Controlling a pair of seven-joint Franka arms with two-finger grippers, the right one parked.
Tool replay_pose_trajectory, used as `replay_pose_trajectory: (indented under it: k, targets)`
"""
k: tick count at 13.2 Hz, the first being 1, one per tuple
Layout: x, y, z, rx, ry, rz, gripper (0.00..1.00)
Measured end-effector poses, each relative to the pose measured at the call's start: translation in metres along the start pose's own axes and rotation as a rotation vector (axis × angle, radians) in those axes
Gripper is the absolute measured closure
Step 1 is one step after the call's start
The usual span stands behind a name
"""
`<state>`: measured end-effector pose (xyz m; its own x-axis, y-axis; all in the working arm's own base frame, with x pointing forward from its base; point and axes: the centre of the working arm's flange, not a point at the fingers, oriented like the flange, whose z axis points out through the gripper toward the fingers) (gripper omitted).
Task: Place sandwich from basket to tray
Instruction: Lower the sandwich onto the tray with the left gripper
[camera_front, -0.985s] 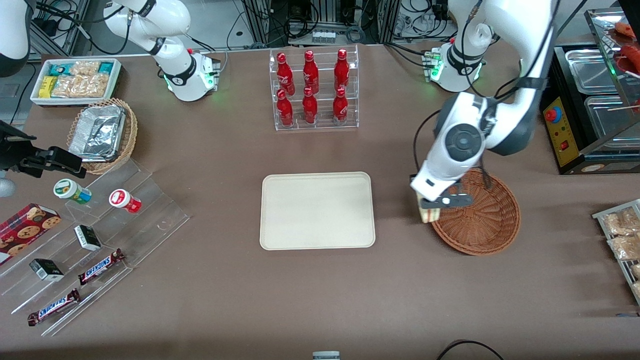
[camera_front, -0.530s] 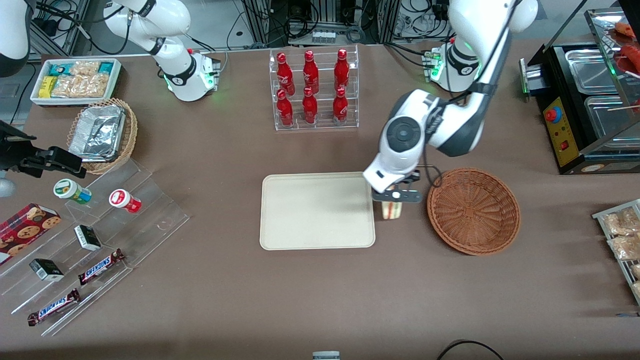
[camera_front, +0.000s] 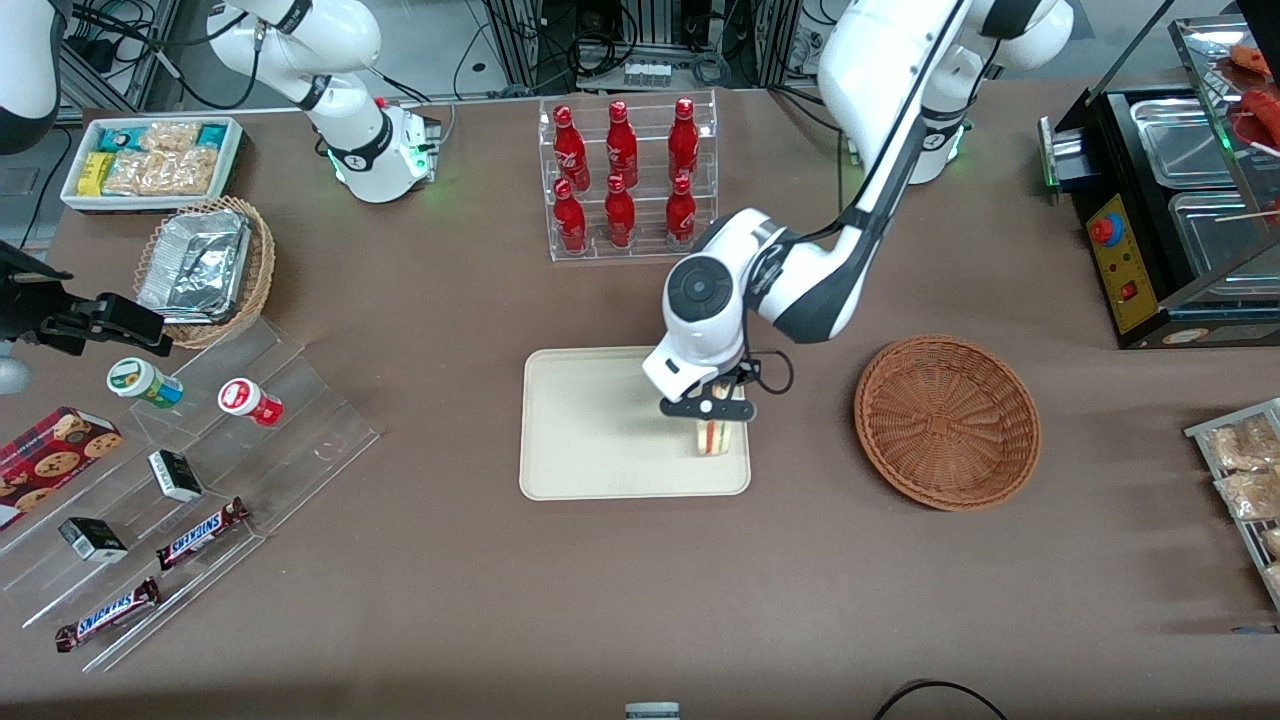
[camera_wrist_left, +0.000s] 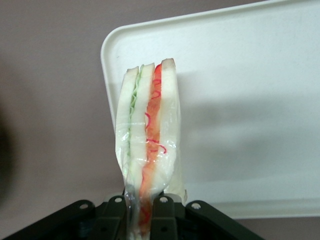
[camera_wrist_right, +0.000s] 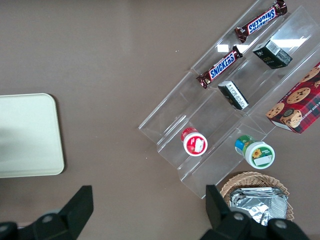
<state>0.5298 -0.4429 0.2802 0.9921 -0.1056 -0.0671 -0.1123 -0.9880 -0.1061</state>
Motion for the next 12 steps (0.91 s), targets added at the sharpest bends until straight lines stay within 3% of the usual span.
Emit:
replay_pose_trajectory:
  k: [12]
  targets:
    - [0.019, 0.033, 0.042, 0.000, 0.010, 0.013, 0.85]
